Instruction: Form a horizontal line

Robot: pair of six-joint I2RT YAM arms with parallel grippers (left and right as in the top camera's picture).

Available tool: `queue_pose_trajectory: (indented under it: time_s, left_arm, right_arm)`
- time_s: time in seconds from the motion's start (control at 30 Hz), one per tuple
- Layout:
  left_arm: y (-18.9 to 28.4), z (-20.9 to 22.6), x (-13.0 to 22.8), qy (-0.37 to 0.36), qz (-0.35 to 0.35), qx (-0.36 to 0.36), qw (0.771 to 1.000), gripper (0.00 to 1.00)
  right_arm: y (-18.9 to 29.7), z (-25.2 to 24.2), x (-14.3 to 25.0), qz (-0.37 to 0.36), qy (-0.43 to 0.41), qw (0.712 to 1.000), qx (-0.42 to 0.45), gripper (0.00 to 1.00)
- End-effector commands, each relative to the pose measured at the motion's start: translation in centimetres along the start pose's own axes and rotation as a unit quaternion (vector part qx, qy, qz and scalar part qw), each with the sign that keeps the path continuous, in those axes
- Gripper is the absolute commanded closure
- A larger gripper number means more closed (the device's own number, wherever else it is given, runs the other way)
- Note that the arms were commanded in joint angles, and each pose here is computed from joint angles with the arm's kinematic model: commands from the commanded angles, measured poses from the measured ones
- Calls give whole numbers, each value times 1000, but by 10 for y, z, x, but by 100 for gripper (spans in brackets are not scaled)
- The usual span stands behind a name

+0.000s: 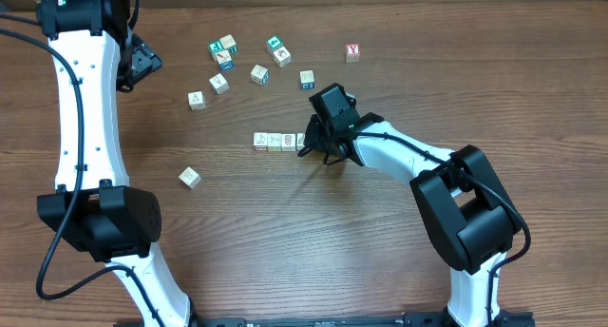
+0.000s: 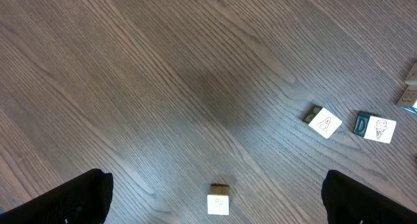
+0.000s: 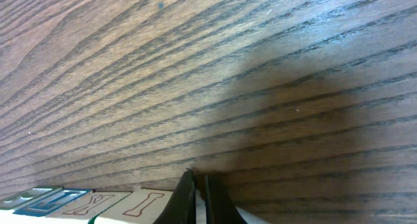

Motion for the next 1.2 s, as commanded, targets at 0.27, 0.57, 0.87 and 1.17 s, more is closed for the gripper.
queue_pose_trajectory:
  time_s: [0.27,0.57,0.87,1.17]
  left_arm:
    - [7,-1,0,-11,-7,7,1000,0]
    - [7,-1,0,-11,-7,7,1000,0]
    - [7,-1,0,-11,-7,7,1000,0]
    - [7,-1,0,-11,-7,7,1000,0]
  right_arm:
    - [-16,-10,17,23,8,1000,18,96]
    - [-16,-6,20,21,11,1000,14,96]
    - [-16,-12,23,28,-10,999,32,96]
    - [-14,-21,32,54,-25,997,50,96]
Point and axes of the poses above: each gripper's point midway between its finger pads, its own y axis back along the fingers, its own z axis along the line the jaws close on, x = y × z, the point moved 5 cm from there along y, back along the fingers, and after that the axes turned 1 degree about y, right-handed, at the moved point
